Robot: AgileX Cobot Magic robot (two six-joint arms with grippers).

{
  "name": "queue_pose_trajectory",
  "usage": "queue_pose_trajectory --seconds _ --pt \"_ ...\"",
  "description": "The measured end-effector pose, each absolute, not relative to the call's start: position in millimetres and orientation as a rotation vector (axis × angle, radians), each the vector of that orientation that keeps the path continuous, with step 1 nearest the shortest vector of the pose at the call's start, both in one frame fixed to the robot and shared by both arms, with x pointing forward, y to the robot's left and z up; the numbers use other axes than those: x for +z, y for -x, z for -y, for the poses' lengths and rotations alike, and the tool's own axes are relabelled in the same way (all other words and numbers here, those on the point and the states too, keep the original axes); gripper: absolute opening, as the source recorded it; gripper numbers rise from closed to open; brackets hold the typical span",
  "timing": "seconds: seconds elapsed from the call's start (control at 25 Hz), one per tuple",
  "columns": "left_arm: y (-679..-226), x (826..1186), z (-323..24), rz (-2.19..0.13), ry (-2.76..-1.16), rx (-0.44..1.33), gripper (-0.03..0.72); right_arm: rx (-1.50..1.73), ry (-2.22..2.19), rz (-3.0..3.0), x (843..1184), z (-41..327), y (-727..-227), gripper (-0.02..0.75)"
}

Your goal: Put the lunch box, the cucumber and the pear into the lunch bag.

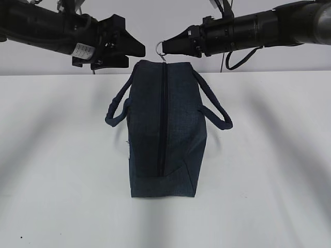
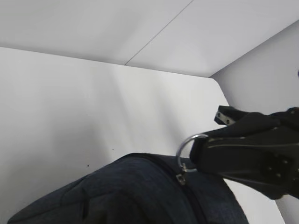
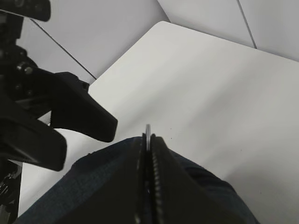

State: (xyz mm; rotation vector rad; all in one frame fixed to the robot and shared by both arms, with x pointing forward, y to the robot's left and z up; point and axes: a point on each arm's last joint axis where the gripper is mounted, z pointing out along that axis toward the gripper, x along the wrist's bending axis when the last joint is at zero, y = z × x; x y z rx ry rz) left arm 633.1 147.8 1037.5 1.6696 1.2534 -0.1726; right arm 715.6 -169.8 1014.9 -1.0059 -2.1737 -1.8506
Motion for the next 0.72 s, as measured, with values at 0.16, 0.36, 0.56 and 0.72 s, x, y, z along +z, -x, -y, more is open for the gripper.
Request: queue_pose_trajectory --seconds 0.16,0.36,0.56,0.72 --pt "-641 1026 -144 -1.269 -1.682 -0.178 0.393 -1.851 1.006 2.174 1015 170 -716 0.006" --pt "-637 1018 -132 -1.231 -1.780 -0.158 0.247 -1.851 1.006 2.174 1015 170 -716 0.006" --pt "-634 1017 -130 -1.211 -1.812 -0.167 0.017 -1.843 1.018 2.193 1014 170 -716 0.006" --pt "-631 1018 -129 -1.196 -1.824 -0.195 0.009 -1.818 1.066 2.244 1010 173 -719 0.006"
